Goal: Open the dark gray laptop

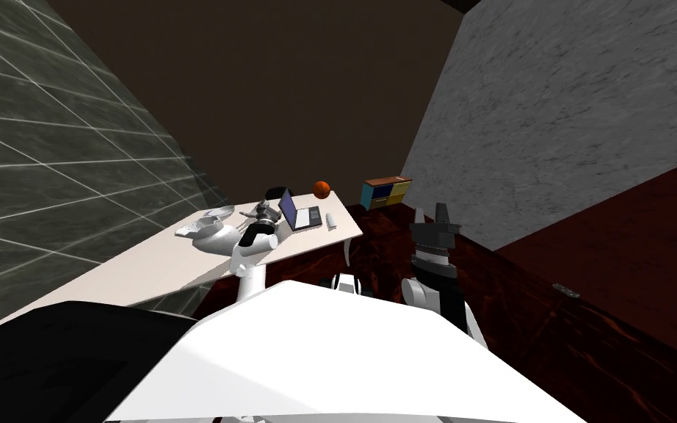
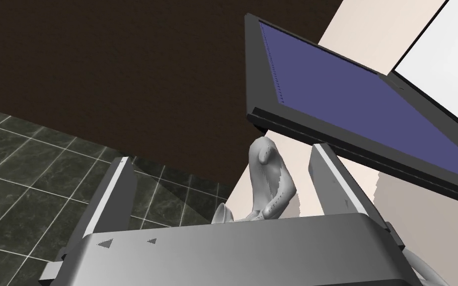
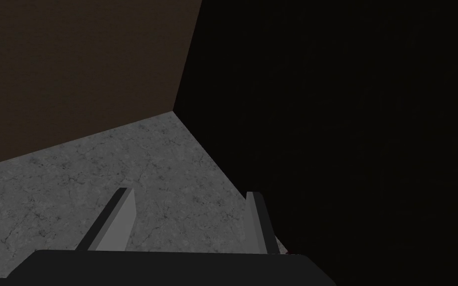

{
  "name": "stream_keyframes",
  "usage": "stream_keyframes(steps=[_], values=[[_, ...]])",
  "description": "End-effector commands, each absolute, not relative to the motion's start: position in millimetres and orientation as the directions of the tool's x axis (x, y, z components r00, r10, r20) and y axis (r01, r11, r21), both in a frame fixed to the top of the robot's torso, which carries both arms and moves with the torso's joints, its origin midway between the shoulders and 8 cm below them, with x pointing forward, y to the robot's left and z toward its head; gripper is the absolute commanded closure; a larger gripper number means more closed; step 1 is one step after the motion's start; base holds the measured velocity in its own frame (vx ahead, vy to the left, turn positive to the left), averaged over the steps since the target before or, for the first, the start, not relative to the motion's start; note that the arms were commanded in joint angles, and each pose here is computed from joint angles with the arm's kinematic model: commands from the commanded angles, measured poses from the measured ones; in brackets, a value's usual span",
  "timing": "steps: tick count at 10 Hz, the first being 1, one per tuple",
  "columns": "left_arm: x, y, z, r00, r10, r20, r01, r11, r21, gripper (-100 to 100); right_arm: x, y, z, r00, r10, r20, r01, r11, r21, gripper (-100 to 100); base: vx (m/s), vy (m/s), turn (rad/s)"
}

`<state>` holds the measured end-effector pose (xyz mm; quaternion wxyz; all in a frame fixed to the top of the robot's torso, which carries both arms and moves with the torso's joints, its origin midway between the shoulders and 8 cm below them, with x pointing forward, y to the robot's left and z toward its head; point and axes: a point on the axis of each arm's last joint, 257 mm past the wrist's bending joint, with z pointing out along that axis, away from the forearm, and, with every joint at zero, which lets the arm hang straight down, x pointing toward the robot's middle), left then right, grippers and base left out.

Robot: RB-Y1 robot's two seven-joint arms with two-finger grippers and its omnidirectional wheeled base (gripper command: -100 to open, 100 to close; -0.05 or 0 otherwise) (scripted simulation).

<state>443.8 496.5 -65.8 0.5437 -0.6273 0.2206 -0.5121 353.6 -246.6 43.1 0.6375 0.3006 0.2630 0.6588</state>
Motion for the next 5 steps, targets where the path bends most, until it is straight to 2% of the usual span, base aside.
stream_keyframes(steps=[1,4,5], values=[[443,510,-83,0.413,-0.783,0.465,0.269,-0.383,-0.884,-100,354,-247,43,-0.006,0.998,0.061,-0.682,-0.049,0.730,0,0.039,-0.033,-0.051],[442,513,-105,0.438,-0.722,0.536,0.264,-0.466,-0.844,-100,354,-247,43,-0.006,0.998,0.061,-0.682,-0.049,0.730,0,0.026,-0.022,-0.066],[441,513,-98,0.432,-0.738,0.518,0.270,-0.442,-0.856,-100,354,-247,43,-0.006,0.998,0.061,-0.682,-0.049,0.730,0,0.006,-0.010,0.002]])
